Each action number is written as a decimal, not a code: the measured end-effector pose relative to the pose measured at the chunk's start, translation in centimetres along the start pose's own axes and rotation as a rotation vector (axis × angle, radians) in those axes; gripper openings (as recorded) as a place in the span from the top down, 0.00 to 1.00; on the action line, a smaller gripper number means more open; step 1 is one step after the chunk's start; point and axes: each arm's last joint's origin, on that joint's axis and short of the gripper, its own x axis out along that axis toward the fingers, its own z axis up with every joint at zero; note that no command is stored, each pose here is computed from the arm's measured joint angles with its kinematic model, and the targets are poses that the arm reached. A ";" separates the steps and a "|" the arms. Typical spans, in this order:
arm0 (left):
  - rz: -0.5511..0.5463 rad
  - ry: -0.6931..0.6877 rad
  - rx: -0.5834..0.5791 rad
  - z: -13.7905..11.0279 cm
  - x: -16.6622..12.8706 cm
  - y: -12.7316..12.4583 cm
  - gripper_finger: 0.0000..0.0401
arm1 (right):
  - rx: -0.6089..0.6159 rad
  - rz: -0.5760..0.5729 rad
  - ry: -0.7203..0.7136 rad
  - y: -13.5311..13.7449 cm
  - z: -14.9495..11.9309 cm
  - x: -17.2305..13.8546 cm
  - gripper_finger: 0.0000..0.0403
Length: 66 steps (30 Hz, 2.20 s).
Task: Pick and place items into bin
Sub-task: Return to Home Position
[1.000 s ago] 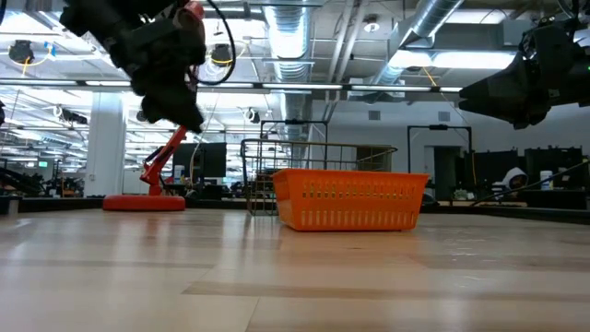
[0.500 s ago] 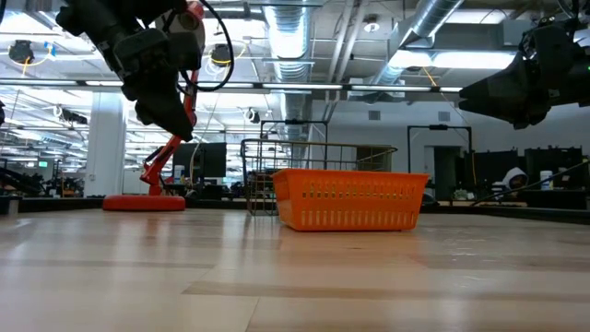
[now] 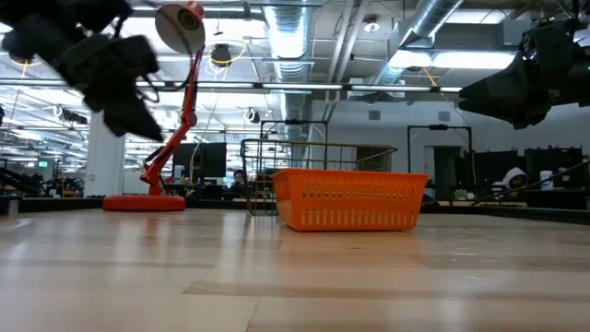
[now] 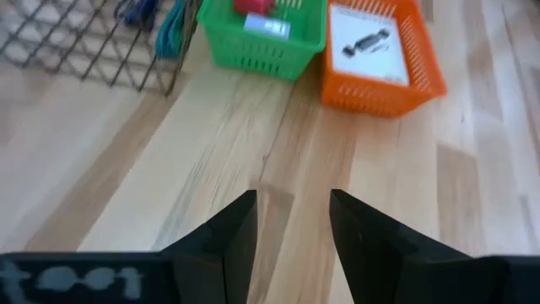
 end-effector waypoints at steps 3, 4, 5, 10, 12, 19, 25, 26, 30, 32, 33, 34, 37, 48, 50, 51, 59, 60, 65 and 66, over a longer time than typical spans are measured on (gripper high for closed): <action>-0.002 -0.006 0.000 -2.2 -0.3 0.7 0.66 | 0.014 0.003 -0.016 0.0 0.2 0.0 0.54; -0.003 -0.008 -0.001 -2.9 -0.3 1.0 0.66 | 0.021 0.004 -0.024 0.0 0.3 0.0 0.54; -0.002 -0.006 0.000 -3.7 -0.3 1.2 0.66 | 0.027 0.004 -0.031 0.0 0.4 0.0 0.54; 0.005 0.021 0.001 -7.4 0.3 2.4 0.66 | 0.045 -0.023 -0.055 -0.2 0.5 0.1 0.54; 0.001 0.003 0.003 -7.1 0.1 2.3 0.66 | 0.063 -0.039 -0.077 -0.5 0.3 0.1 0.54; -0.045 -0.139 -0.008 -6.6 -0.7 2.2 0.66 | 0.094 -0.097 -0.124 -1.2 0.7 0.1 0.54; -0.100 -0.312 -0.021 -5.8 -2.2 2.1 0.66 | 0.095 -0.132 -0.130 -1.5 0.7 0.2 0.54; -0.111 -0.345 -0.022 -5.7 -2.5 2.1 0.66 | 0.094 -0.134 -0.130 -1.5 0.7 0.2 0.54; -0.154 -0.477 -0.032 -5.4 -3.8 2.1 0.66 | 0.094 -0.139 -0.130 -1.6 0.7 0.2 0.54; -0.159 -0.498 -0.034 -5.3 -4.0 2.0 0.66 | 0.094 -0.138 -0.131 -1.6 0.7 0.2 0.54; -0.163 -0.507 -0.034 -5.2 -4.0 2.0 0.66 | 0.093 -0.138 -0.129 -1.6 0.7 0.2 0.54; -0.165 -0.512 -0.034 -5.2 -4.0 2.0 0.66 | 0.093 -0.138 -0.129 -1.6 0.7 0.2 0.54; -0.165 -0.512 -0.034 -5.3 -3.9 2.0 0.66 | 0.087 -0.138 -0.120 -1.5 0.6 0.3 0.54; -0.157 -0.522 -0.029 -5.2 -3.9 2.1 0.66 | 0.086 -0.139 -0.119 -1.5 0.6 0.3 0.54; -0.156 -0.522 -0.027 -5.2 -3.9 2.1 0.66 | 0.086 -0.139 -0.119 -1.5 0.6 0.3 0.54; -0.157 -0.522 -0.029 -5.2 -3.9 2.1 0.66 | 0.086 -0.139 -0.119 -1.5 0.6 0.3 0.54; -0.155 -0.522 -0.021 -5.2 -3.9 2.1 0.66 | 0.086 -0.140 -0.119 -1.5 0.6 0.3 0.54; -0.155 -0.522 -0.022 -5.2 -3.9 2.1 0.66 | 0.086 -0.140 -0.119 -1.5 0.6 0.3 0.54; -0.156 -0.521 -0.026 -5.3 -3.9 2.1 0.66 | 0.086 -0.140 -0.119 -1.5 0.6 0.3 0.54; -0.155 -0.521 -0.023 -5.3 -3.9 2.1 0.66 | 0.086 -0.140 -0.119 -1.5 0.6 0.3 0.54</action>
